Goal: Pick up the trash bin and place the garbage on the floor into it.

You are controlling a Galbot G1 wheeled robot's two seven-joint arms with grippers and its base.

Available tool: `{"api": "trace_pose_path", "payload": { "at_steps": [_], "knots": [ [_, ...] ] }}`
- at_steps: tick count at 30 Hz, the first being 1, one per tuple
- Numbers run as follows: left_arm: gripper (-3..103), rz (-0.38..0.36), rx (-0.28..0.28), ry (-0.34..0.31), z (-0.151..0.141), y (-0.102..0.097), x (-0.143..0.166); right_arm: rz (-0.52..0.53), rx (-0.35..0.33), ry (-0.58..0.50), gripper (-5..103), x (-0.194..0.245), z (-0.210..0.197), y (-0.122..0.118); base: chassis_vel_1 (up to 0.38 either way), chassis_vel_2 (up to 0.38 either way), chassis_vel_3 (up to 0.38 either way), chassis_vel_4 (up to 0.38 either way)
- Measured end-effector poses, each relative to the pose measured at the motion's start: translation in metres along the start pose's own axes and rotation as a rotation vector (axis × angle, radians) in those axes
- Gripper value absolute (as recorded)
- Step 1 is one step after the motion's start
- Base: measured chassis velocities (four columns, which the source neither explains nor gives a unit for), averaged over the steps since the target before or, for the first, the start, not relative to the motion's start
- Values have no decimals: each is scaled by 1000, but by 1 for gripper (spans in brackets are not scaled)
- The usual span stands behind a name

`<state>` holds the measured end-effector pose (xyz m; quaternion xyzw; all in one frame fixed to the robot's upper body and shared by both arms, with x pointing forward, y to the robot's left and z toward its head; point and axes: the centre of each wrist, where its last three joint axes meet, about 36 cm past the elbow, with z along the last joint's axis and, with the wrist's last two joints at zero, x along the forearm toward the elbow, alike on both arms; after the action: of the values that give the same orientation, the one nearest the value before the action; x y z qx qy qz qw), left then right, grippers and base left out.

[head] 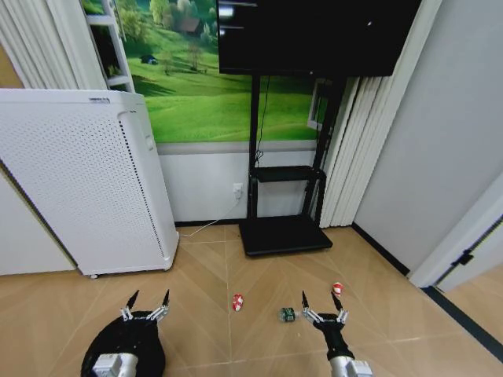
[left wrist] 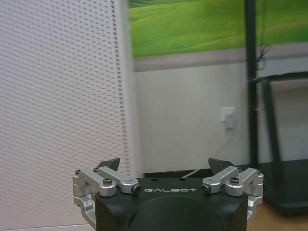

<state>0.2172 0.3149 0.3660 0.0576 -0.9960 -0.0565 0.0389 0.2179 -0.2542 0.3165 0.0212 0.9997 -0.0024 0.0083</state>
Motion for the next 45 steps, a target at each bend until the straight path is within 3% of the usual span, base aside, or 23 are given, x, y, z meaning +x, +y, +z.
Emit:
{"api": "trace_pose_path", "payload": {
  "at_steps": [1,2,3,4,5,6,7,9,10,12,13,15,17,18,19,24,29,32,34,38,39,40,45],
  "knots": [
    [100,-66,-52,21,0,5,4,2,1,-3,100,-1,0,-1,0,0,0,0],
    [100,-66,-52,21,0,5,4,2,1,-3,100,-1,0,-1,0,0,0,0],
    [100,-179,-100,87,-3,11,12,12,2,-5,100,-2,0,-3,0,0,0,0],
    [100,-239,-105,157,-7,14,17,22,3,-7,100,-1,1,-5,0,0,0,0],
    [100,-239,-105,157,-7,14,17,22,3,-7,100,-1,1,-5,0,0,0,0],
    [100,-321,-68,273,-18,18,26,37,3,-8,100,0,1,-6,0,0,0,0],
    [100,-321,-68,273,-18,18,26,37,3,-8,100,0,1,-6,0,0,0,0],
    [100,-412,40,411,-38,30,44,43,0,-15,100,-3,1,-7,0,0,0,0],
    [100,-412,40,411,-38,30,44,43,0,-15,100,-3,1,-7,0,0,0,0],
    [100,-466,175,532,-50,49,60,42,-6,-19,100,-7,3,-7,0,0,0,0],
    [100,-466,175,532,-50,49,60,42,-6,-19,100,-7,3,-7,0,0,0,0],
    [100,-506,297,627,-53,66,67,38,-10,-18,100,-11,5,-6,0,0,0,0],
    [100,-509,306,634,-53,68,67,38,-10,-17,100,-11,5,-6,0,0,0,0],
    [100,-536,394,680,-53,80,66,35,-11,-16,100,-12,6,-6,0,0,0,0],
    [100,-552,430,685,-49,89,63,35,-12,-15,100,-12,6,-7,0,0,0,0],
    [100,-559,511,701,-39,111,45,34,-12,-11,100,-11,6,-8,0,0,0,0],
    [102,-541,529,703,-28,118,28,35,-10,-9,100,-10,6,-9,0,0,0,0],
    [98,-531,539,714,-17,119,19,37,-9,-9,100,-9,5,-10,0,0,0,0],
    [82,-516,557,741,-1,116,7,39,-9,-10,100,-7,3,-11,0,0,0,0],
    [76,-497,588,765,11,115,-5,42,-10,-12,100,-6,2,-11,0,0,0,0],
    [66,-485,601,774,16,115,-14,44,-10,-11,100,-4,0,-11,0,0,0,0],
    [66,-485,601,774,16,115,-14,44,-10,-11,100,-4,0,-11,0,0,0,0],
    [43,-452,600,795,18,113,-27,54,-6,-14,100,-1,-2,-13,0,0,0,0]
  ]
}}
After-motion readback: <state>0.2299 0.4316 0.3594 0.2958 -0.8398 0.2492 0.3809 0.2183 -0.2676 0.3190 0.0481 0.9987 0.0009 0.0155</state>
